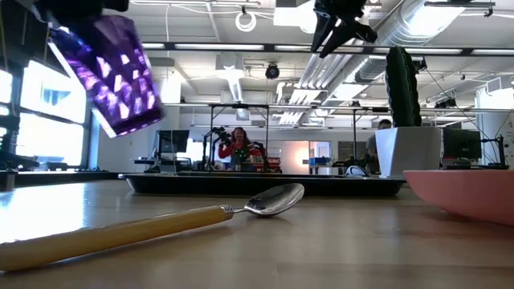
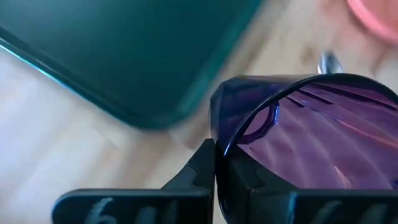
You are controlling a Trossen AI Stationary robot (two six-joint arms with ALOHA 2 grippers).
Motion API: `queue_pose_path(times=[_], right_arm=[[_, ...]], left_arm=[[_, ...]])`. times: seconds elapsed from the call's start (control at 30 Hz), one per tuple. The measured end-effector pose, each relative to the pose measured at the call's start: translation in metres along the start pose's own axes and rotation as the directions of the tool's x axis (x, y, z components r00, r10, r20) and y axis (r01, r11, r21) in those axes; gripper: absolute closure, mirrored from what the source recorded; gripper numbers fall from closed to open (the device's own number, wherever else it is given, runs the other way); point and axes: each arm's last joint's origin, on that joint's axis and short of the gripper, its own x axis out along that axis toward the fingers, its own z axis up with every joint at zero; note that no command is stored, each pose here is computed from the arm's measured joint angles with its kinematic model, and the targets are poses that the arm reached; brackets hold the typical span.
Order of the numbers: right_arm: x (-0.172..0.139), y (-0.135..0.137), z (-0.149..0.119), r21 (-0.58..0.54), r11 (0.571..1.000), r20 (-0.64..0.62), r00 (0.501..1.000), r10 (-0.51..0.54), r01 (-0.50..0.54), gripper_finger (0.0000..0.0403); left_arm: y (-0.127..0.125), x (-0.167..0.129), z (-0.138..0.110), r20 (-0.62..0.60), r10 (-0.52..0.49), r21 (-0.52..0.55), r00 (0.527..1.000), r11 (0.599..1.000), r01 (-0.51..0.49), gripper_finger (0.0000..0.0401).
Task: Pick and place plate/cup/fork/spoon on tray
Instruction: Put the purple cup on the top left of the black tray
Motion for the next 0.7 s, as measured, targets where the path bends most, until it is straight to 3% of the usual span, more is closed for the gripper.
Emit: queue_pose_path(times=[0.23,0.7], right_arm=[[0.0,-0.002,0.001,-0.039,0.998,0.034,0.998,-0.043,0.044,0.03],[0.0,-0.003,0.003,-0.064,0.995,0.064,0.995,-0.074,0.078,0.03]], left_arm=[[0.042,-0.004,0.036,0.143,0.11,-0.047,0.984,0.993,-0.104,0.0399],[0.117,0.002,0.105,0.233,0.315,-0.124,0.92,0.948,-0.293,0.04]])
